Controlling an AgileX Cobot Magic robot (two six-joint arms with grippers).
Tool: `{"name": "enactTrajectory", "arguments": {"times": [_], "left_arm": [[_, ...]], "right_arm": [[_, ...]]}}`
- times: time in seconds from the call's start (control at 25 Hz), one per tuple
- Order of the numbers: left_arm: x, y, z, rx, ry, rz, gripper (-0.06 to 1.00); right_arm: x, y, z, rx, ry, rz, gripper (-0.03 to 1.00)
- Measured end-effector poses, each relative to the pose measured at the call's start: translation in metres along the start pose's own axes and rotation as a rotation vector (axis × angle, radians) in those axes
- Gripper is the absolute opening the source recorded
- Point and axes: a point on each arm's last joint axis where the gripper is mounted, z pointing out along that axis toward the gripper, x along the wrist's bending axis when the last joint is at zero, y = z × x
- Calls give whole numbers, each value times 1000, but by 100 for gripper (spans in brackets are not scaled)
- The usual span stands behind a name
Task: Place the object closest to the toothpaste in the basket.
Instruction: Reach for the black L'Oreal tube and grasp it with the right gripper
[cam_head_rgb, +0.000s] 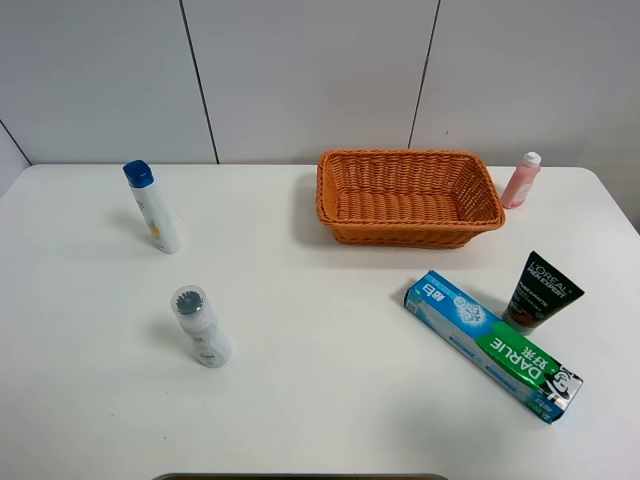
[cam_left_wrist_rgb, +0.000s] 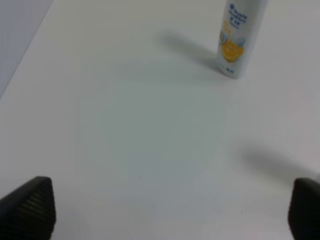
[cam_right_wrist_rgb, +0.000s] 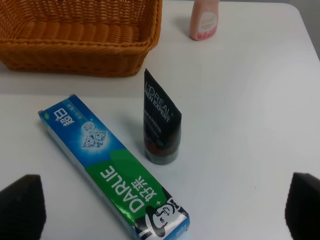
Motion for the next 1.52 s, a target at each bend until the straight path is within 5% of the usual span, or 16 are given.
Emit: {"name": "enactTrajectory", "arguments": {"times": [1.52], "left_arm": [[0, 0, 0, 0, 0, 0, 94]], "right_arm": [[0, 0, 0, 0, 0, 1, 99]]}}
